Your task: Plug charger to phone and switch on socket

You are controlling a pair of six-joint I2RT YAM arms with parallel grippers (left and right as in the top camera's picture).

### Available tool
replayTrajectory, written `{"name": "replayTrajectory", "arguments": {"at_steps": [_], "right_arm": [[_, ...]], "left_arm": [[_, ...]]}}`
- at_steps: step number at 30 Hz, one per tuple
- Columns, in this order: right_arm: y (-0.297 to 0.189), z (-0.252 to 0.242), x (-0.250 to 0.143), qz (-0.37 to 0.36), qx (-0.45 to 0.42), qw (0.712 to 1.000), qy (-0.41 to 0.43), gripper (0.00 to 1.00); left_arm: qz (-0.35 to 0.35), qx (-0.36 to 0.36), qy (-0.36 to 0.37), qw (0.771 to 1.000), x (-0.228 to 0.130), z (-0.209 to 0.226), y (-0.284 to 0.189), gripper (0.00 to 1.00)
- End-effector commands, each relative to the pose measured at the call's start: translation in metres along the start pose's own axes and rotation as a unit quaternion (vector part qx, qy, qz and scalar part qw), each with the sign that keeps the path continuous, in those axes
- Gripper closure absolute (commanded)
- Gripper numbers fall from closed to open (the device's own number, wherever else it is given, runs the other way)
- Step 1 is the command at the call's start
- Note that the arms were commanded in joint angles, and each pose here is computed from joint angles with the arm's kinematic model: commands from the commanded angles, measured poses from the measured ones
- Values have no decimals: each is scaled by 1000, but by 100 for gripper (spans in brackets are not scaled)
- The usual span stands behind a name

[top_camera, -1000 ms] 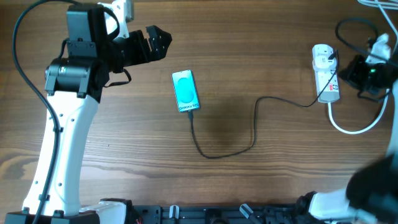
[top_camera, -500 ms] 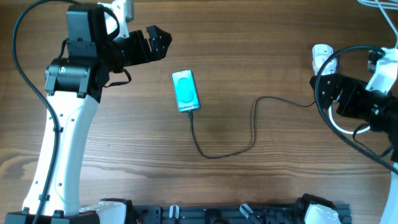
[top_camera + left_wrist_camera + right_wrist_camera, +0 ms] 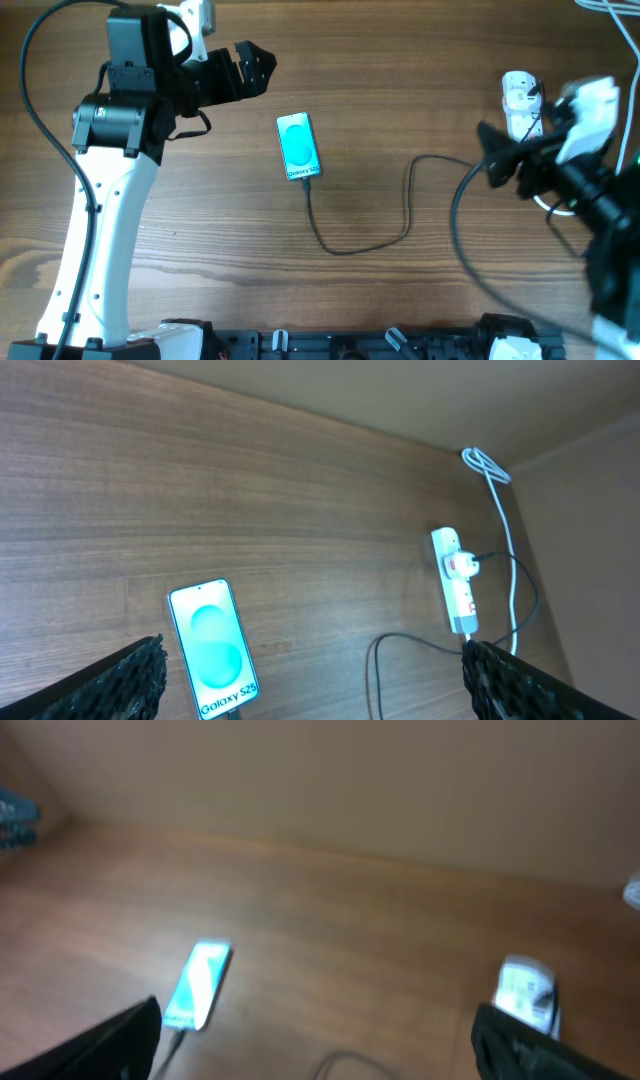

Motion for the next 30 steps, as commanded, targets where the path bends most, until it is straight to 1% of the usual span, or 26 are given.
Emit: {"name": "replayTrajectory", "arguments": {"at_steps": [1,2,3,5,9,12,16,21,22,24,30], "right_arm": [[-1,-9,-38,-46,-111,989,89,0],[1,-13,-50,-70,-128,983,111,0],[3,-14,-60,-88,-134,980,116,0],[7,-15,-86,-134,-130,977,102,0],[13,-14,-132,-196,-121,969,85,0],[17,-15,-158,-210,-120,967,81,0],[26,-16,-189,-208,-116,968,80,0],[37,-18,-211,-197,-113,971,81,0],[38,-18,-211,-196,-114,972,58,0],[38,-18,-211,-194,-117,973,44,0],[38,-18,-211,-194,-117,973,45,0]], "left_arm": [[-3,-3,5,1000,2,1,-1,0],[-3,-3,5,1000,2,1,-1,0],[-3,-3,5,1000,2,1,-1,0],[-3,-3,5,1000,2,1,-1,0],[-3,-3,5,1000,2,1,-1,0],[-3,-3,5,1000,2,1,-1,0],[-3,-3,5,1000,2,1,-1,0],[-3,-3,5,1000,2,1,-1,0],[-3,-3,5,1000,2,1,-1,0],[-3,-3,5,1000,2,1,-1,0],[-3,-3,5,1000,2,1,-1,0]]}}
Point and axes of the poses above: each gripper's point midway between its finger pads, its own y axis out along the fingers, its own z axis along the line the jaws close on, x = y × z, the point moved 8 cm from there along -y, back along the fingers, and after that the axes turned 2 degrees about y, right-handed, at the moved point
